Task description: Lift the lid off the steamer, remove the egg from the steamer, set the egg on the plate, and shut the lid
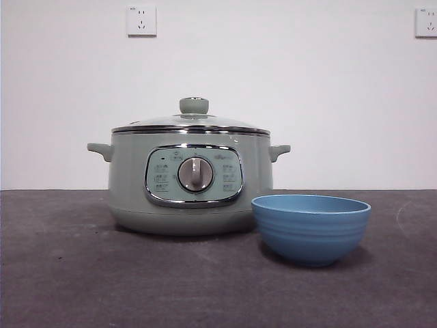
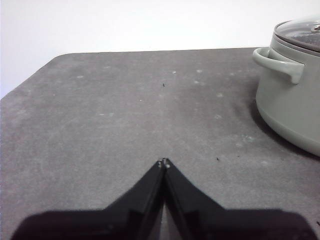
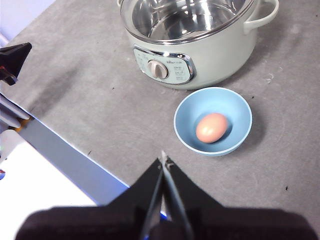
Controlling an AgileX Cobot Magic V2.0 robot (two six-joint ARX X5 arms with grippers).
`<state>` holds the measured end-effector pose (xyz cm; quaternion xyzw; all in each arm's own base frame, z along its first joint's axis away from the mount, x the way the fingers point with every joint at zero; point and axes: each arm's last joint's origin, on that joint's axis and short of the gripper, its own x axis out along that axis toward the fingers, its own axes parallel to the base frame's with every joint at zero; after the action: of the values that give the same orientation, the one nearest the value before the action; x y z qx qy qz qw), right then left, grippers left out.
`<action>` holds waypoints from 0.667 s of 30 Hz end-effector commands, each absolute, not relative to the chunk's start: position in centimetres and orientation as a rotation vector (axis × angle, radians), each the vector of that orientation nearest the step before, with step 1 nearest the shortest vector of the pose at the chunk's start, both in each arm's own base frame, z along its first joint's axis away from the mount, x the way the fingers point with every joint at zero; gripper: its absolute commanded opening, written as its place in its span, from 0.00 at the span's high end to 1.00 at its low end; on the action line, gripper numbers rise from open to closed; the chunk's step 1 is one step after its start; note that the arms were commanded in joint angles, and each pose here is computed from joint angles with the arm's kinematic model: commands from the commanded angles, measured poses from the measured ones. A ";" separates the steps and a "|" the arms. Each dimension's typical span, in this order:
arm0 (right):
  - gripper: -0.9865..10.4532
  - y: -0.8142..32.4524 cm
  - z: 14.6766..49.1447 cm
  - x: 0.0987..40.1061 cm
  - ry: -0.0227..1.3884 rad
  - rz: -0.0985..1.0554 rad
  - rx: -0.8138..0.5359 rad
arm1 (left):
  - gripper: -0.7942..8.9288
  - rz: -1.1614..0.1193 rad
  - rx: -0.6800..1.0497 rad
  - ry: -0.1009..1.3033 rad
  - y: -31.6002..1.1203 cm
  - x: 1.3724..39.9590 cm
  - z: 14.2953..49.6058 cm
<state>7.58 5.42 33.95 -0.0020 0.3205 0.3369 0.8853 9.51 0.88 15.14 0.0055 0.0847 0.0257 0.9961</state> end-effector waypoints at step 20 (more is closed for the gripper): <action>0.91 2.0 34.4 7.0 0.193 0.371 0.001 | 0.92 0.051 0.005 0.178 0.9 9.6 14.7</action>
<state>6.50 2.05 35.37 0.0131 0.0889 0.1937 0.9769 9.51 0.88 15.15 0.0056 0.0845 0.0257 0.9961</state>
